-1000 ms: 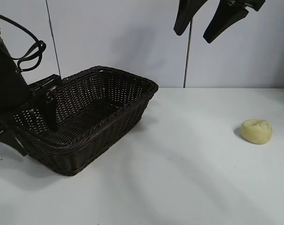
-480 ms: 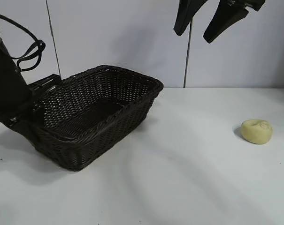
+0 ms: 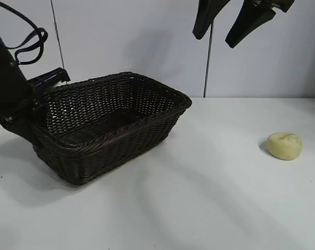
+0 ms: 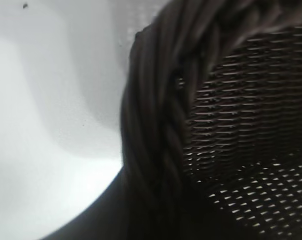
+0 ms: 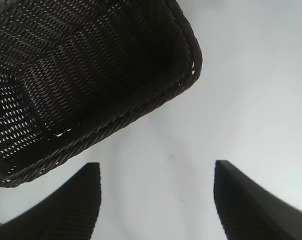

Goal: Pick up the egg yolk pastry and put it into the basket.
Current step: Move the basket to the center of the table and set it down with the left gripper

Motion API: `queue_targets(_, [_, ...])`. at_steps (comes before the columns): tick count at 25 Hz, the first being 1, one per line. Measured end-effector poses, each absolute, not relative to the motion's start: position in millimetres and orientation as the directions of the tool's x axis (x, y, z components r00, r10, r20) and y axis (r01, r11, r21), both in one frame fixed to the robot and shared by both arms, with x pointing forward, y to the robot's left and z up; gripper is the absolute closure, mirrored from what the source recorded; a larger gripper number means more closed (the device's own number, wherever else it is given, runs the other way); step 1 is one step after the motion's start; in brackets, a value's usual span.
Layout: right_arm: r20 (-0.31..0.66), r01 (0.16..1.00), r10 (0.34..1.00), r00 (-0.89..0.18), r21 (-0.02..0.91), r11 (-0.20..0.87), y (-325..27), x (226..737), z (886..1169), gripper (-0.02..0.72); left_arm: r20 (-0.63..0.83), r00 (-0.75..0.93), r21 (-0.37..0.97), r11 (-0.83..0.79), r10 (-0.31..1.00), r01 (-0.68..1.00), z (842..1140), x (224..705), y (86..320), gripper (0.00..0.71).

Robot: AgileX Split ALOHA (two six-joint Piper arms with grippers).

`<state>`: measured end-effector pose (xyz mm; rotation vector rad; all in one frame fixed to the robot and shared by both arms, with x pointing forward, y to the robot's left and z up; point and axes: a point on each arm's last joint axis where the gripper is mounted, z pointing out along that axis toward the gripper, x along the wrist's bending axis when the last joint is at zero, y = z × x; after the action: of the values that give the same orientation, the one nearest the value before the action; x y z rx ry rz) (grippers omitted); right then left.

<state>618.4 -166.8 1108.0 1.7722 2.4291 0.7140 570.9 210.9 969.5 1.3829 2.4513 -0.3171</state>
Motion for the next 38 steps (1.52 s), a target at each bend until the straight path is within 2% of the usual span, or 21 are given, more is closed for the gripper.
queue_targets(13, [0.224, 0.889, 0.913, -0.341, 0.392, 0.236, -167, 618, 1108, 0.230, -0.421, -0.189, 0.060, 0.236, 0.887, 0.970, 998, 585, 205, 0.610])
queue_targets(20, [0.224, 0.889, 0.913, -0.341, 0.392, 0.236, -167, 618, 1108, 0.230, -0.401, -0.028, 0.088, 0.069, 0.915, 0.994, 994, 588, 204, 0.610])
queue_targets(27, [0.224, 0.889, 0.913, -0.341, 0.392, 0.236, -167, 618, 1108, 0.230, -0.398, 0.122, 0.060, -0.107, 0.909, 0.992, 989, 615, 197, 0.611])
queue_targets(38, [0.224, 0.890, 0.913, -0.342, 0.390, 0.237, -167, 618, 1108, 0.230, -0.404, 0.153, 0.047, -0.146, 0.902, 0.988, 966, 659, 188, 0.611])
